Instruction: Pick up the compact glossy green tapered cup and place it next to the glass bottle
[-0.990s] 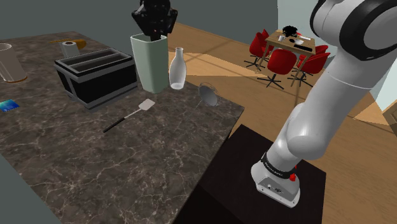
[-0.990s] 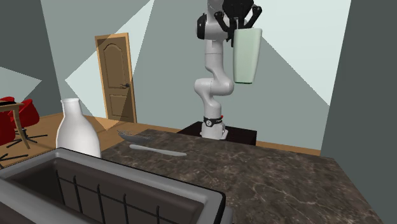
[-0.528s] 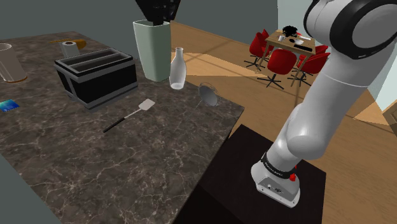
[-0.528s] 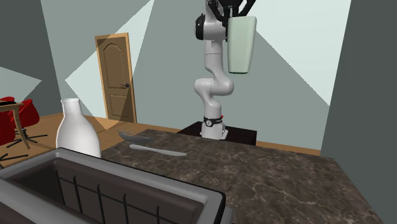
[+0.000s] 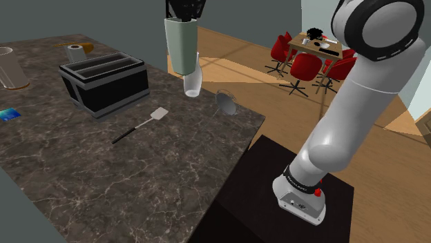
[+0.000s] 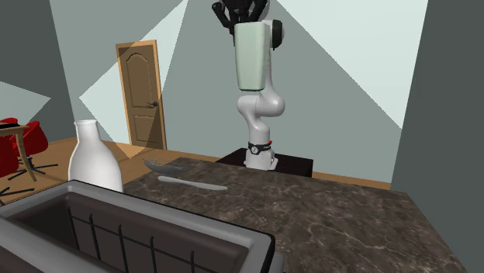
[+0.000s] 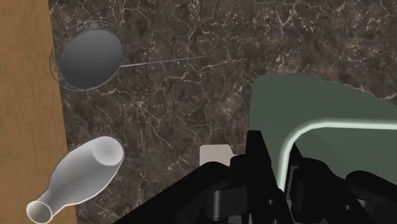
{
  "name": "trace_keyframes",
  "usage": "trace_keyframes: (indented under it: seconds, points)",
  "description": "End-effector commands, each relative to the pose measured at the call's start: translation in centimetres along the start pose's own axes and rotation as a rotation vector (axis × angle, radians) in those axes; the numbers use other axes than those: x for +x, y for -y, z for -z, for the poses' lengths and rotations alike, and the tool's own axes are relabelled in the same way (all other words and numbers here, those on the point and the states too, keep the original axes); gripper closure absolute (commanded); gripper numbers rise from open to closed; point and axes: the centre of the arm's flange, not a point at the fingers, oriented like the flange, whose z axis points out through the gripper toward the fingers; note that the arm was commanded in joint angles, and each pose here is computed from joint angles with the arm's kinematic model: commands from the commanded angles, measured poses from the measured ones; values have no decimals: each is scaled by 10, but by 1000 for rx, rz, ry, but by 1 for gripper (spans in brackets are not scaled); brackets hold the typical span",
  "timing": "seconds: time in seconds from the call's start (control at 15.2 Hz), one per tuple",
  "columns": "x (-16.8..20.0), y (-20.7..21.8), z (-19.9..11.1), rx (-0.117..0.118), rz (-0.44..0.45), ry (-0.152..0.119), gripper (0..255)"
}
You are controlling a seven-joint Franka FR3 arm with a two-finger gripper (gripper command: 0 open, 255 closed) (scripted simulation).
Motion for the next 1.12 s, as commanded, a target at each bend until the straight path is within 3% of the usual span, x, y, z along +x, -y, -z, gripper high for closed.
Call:
trace_keyframes:
  seconds: [0.0,1.06]
  points:
    - [10,-27,4,0,1,0,255]
    - [79,-215,5,0,1,0,255]
